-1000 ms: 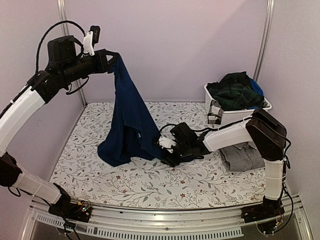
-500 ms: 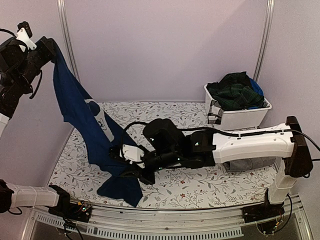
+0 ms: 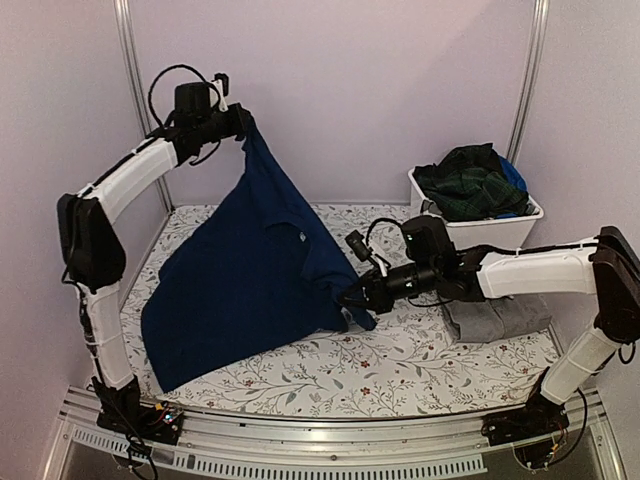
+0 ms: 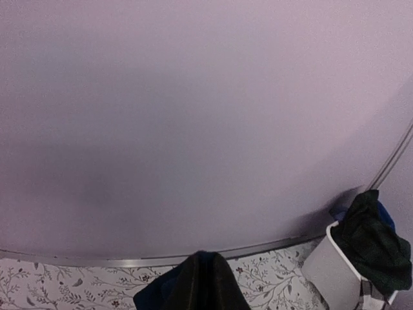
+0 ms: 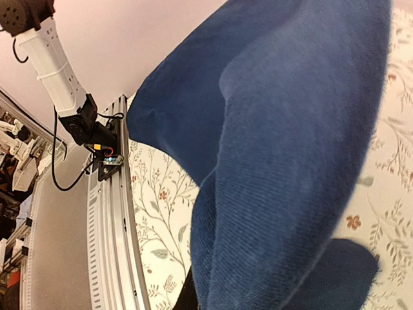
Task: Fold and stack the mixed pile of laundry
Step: Flatten out the crumpled T-shirt at the center of the board.
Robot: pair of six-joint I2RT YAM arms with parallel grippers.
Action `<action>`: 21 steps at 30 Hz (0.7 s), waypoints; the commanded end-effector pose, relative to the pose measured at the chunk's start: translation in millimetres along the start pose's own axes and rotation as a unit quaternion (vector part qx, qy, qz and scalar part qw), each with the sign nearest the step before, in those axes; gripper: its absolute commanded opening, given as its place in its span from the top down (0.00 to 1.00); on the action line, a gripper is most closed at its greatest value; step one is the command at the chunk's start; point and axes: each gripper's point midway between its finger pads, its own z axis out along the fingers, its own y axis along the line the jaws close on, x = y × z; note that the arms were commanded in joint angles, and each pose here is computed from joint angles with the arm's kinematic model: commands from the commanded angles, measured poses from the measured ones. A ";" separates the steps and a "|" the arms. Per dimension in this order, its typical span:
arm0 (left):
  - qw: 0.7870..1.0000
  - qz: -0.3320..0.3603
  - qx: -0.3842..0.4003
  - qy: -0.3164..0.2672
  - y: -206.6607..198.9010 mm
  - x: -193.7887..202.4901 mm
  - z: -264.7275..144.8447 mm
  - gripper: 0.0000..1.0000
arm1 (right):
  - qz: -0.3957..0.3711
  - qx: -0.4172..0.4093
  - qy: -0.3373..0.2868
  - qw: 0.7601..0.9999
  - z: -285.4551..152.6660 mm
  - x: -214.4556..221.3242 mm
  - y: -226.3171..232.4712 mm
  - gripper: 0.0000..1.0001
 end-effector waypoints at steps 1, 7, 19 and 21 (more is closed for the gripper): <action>0.991 0.032 0.080 0.106 -37.3 77.2 62.9 0.75 | 0.077 0.011 -0.023 0.997 -7.9 6.7 -14.0 0.90; 0.984 0.034 0.005 0.175 -1.1 126.3 59.3 0.01 | 0.172 0.147 0.015 0.974 -23.9 48.1 -73.4 0.34; 0.951 -0.125 -0.088 0.270 62.6 251.7 -127.2 0.23 | 0.096 0.350 0.136 0.922 -68.7 80.5 -104.6 0.27; 0.939 -0.148 -0.099 0.293 66.6 278.5 -152.9 0.23 | 0.068 0.322 0.147 0.933 -55.8 87.3 -87.3 0.27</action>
